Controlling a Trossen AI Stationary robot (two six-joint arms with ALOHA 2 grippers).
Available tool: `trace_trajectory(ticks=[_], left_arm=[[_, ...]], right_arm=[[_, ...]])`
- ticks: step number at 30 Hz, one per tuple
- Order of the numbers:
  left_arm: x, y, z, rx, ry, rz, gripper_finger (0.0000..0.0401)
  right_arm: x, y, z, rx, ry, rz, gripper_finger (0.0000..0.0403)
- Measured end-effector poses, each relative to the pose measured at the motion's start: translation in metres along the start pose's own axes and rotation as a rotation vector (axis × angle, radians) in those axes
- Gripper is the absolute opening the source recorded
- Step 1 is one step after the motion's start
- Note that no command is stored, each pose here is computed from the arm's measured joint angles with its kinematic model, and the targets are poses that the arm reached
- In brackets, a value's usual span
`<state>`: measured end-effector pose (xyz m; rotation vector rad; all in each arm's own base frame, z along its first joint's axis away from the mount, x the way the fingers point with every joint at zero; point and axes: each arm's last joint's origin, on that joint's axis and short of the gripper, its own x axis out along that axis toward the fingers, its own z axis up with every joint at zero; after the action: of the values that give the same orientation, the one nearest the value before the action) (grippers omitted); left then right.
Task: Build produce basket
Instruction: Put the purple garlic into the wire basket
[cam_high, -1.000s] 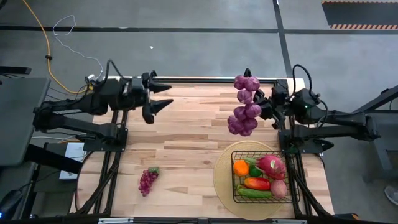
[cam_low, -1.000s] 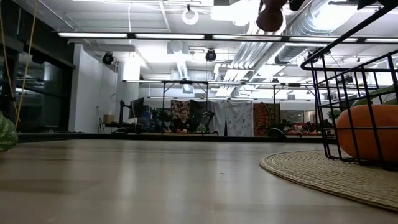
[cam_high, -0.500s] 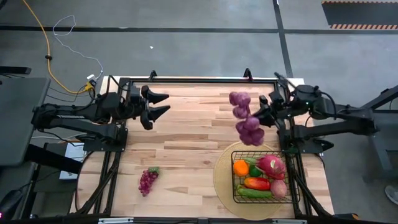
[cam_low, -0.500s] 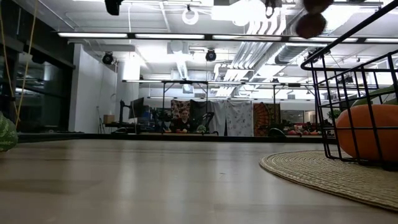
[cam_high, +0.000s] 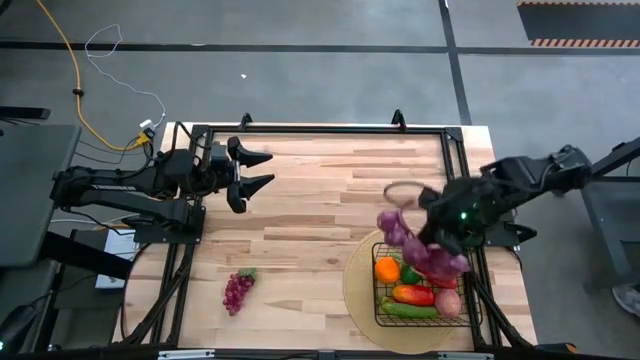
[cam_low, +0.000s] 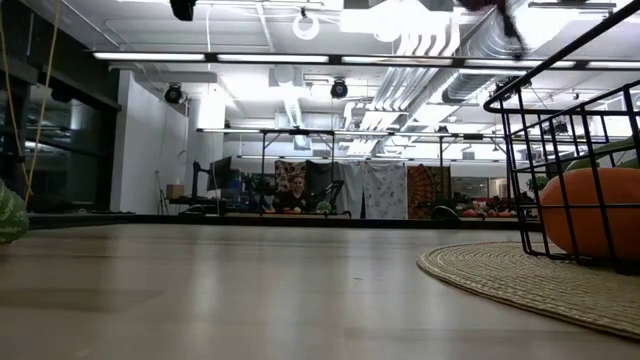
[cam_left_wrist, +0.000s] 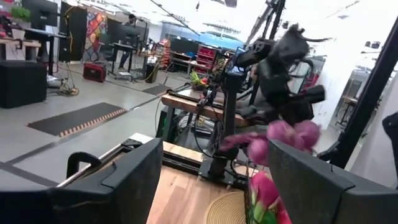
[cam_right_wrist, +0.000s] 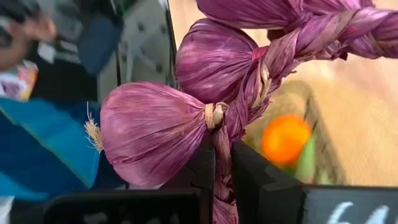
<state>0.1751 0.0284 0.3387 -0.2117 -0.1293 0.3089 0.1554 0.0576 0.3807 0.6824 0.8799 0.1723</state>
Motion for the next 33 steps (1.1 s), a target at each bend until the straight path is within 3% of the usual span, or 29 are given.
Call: trace_trajectory(ticks=[5,14,19,24,33], left_arm=[[0.000,0.000,0.000,0.041,-0.001,0.001,0.0275],[0.000,0.000,0.000,0.058,-0.001,0.002,0.0275],[0.000,0.000,0.000,0.057,-0.001,0.004,0.0275],[0.000,0.000,0.000,0.057,-0.001,0.004,0.0275],[0.000,0.000,0.000,0.057,-0.002,0.003,0.0275]], right_arm=[[0.021,0.027,-0.011,0.048,0.193,-0.034,0.0017],[0.089,0.055,-0.052,-0.091,0.534,-0.226,0.0016],[0.123,0.058,-0.066,-0.232,0.537,-0.342,0.0016],[0.154,0.055,-0.073,-0.320,0.623,-0.384,0.0016],[0.189,0.054,-0.081,-0.285,0.673,-0.381,0.0017]])
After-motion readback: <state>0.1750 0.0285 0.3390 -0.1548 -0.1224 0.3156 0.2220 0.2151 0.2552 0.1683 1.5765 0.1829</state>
